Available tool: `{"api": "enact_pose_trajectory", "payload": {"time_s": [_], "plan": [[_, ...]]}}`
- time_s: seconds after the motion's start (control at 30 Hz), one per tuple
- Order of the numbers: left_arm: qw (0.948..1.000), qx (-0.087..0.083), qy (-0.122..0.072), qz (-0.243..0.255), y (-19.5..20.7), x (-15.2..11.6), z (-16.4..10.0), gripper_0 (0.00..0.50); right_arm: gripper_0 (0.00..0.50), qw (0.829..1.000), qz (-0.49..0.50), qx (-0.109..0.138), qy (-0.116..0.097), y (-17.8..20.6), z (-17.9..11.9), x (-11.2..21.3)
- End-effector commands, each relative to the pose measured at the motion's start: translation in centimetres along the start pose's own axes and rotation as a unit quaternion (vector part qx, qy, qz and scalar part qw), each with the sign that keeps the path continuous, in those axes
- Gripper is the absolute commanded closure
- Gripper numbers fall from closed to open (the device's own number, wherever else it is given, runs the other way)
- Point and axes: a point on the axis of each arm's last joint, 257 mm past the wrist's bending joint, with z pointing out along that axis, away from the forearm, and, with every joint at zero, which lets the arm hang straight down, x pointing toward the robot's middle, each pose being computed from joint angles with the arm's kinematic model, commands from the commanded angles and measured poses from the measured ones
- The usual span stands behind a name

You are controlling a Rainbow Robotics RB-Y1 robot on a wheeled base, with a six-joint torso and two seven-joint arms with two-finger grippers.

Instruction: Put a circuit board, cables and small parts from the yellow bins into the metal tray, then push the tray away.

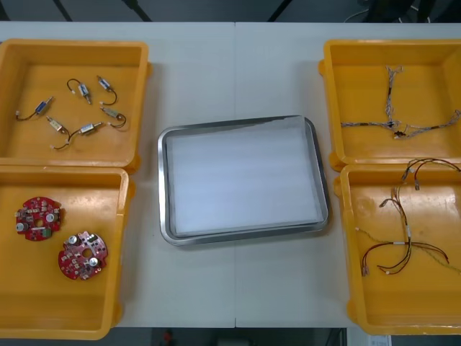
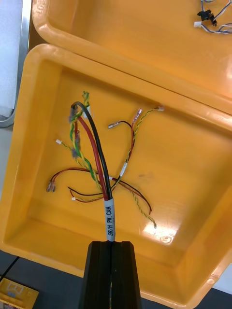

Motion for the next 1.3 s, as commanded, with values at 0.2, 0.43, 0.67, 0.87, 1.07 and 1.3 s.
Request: {"api": "enact_pose_trajectory", "payload": {"time_s": [0.2, 0.43, 0.67, 0.87, 1.07, 1.3], "plan": [[0.9835, -0.033, -0.018, -0.177, 1.4, -4.4, -4.4, 0.5, 0.5, 0.999, -0.023, 0.027, -0.019, 0.3, -0.3, -2.2], [0.9635, -0.068, -0.024, -0.258, 1.0, -6.6, -5.4, 0.5, 0.5, 0.999, -0.028, 0.021, -0.022, 0.7, -0.3, -2.4], [0.9325, -0.081, -0.048, -0.349, -0.5, -8.3, -4.9, 0.5, 0.5, 0.999, -0.032, 0.012, -0.025, 1.2, -0.2, -2.6], [0.9128, -0.085, -0.063, -0.394, -2.3, -9.3, -3.9, 0.5, 0.5, 0.999, -0.033, 0.004, -0.027, 1.6, 0.0, -2.7], [0.9095, -0.084, -0.072, -0.401, -4.3, -11.9, -2.8, 0.5, 0.5, 0.999, -0.034, 0.001, -0.031, 1.9, -0.1, -2.9], [0.9174, -0.062, -0.068, -0.387, -7.7, -16.5, -1.8, 0.5, 0.5, 0.999, -0.034, -0.001, -0.03, 2.0, 0.0, -2.8]]}}
